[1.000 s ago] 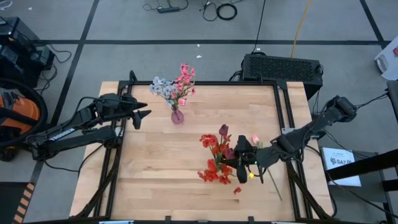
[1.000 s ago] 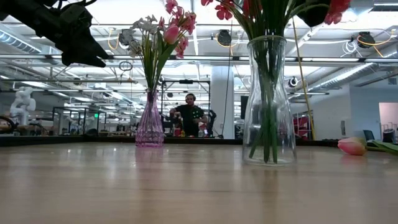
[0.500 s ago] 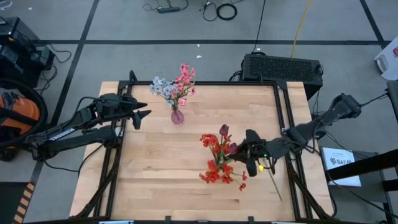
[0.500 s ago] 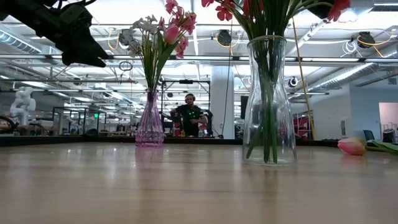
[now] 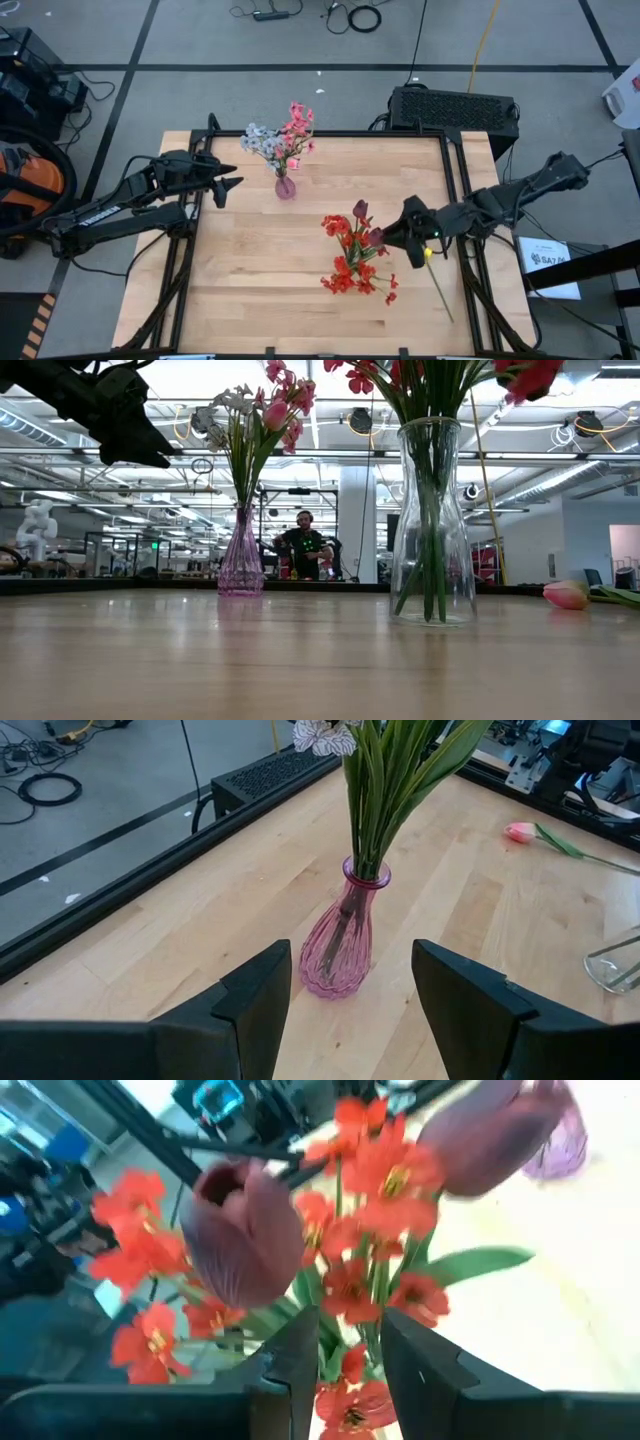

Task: Sort flowers into vase by color
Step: Put the dark red tulip into the transparent flower vase, then put the pink tulip into the light violet flower vase

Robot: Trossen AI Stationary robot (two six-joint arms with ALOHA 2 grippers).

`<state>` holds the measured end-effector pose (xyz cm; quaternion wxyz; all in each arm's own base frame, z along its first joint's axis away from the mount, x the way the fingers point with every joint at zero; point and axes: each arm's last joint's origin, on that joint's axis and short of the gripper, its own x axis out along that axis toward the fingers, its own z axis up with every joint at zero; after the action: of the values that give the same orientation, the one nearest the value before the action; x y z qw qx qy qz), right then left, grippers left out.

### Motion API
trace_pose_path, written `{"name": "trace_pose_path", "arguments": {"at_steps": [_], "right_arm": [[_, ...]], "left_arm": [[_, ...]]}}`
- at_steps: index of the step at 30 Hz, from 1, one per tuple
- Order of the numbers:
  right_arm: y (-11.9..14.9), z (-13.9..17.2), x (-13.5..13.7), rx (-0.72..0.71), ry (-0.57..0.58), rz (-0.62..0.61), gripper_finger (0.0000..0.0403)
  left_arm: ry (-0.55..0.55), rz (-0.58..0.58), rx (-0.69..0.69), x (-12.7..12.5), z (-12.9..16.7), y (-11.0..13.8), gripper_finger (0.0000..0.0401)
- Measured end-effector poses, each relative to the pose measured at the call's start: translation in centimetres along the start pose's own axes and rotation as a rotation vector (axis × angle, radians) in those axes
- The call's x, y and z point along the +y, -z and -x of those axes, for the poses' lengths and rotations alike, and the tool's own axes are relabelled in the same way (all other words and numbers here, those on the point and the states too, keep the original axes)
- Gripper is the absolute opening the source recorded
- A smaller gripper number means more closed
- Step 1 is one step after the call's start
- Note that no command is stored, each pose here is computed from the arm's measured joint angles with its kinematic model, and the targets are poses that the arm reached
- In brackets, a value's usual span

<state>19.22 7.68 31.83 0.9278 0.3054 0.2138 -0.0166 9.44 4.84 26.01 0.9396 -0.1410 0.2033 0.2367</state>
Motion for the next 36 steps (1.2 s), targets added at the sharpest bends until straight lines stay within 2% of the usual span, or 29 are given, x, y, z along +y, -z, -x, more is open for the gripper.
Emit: {"name": "trace_pose_path", "arguments": {"at_steps": [7, 10, 14, 17, 19, 24, 26, 36], "right_arm": [[-1.7, 2.3, -0.7, -0.106, -0.033, -0.034, 0.0102], [-2.2, 3.5, -1.3, -0.153, -0.007, -0.036, 0.0102], [-2.6, 5.4, -2.5, -0.276, 0.148, -0.039, 0.0092], [-2.2, 6.5, -3.8, -0.299, 0.261, -0.128, 0.0073], [-1.6, 6.9, -4.7, -0.245, 0.319, -0.2, 0.0055], [0.5, 6.5, -6.4, 0.016, 0.47, -0.384, 0.0011], [1.2, 6.1, -6.7, 0.105, 0.542, -0.418, 0.0003], [3.2, 2.3, -7.1, 0.399, 0.745, -0.469, 0.0041]], "left_arm": [[0.0, 0.0, 0.0, 0.0, 0.0, 0.0, 0.0215], [0.0, 0.0, 0.0, 0.0, 0.0, 0.0, 0.0215], [0.0, 0.0, 0.0, 0.0, 0.0, 0.0, 0.0215], [0.0, 0.0, 0.0, 0.0, 0.0, 0.0, 0.0215], [0.0, 0.0, 0.0, 0.0, 0.0, 0.0, 0.0215], [0.0, -0.001, 0.0, 0.0, 0.0, 0.0, 0.0215], [0.0, -0.005, 0.0, 0.0, 0.0, 0.0, 0.0215], [0.0, -0.004, 0.0, 0.0, 0.0, 0.0, 0.0215]]}}
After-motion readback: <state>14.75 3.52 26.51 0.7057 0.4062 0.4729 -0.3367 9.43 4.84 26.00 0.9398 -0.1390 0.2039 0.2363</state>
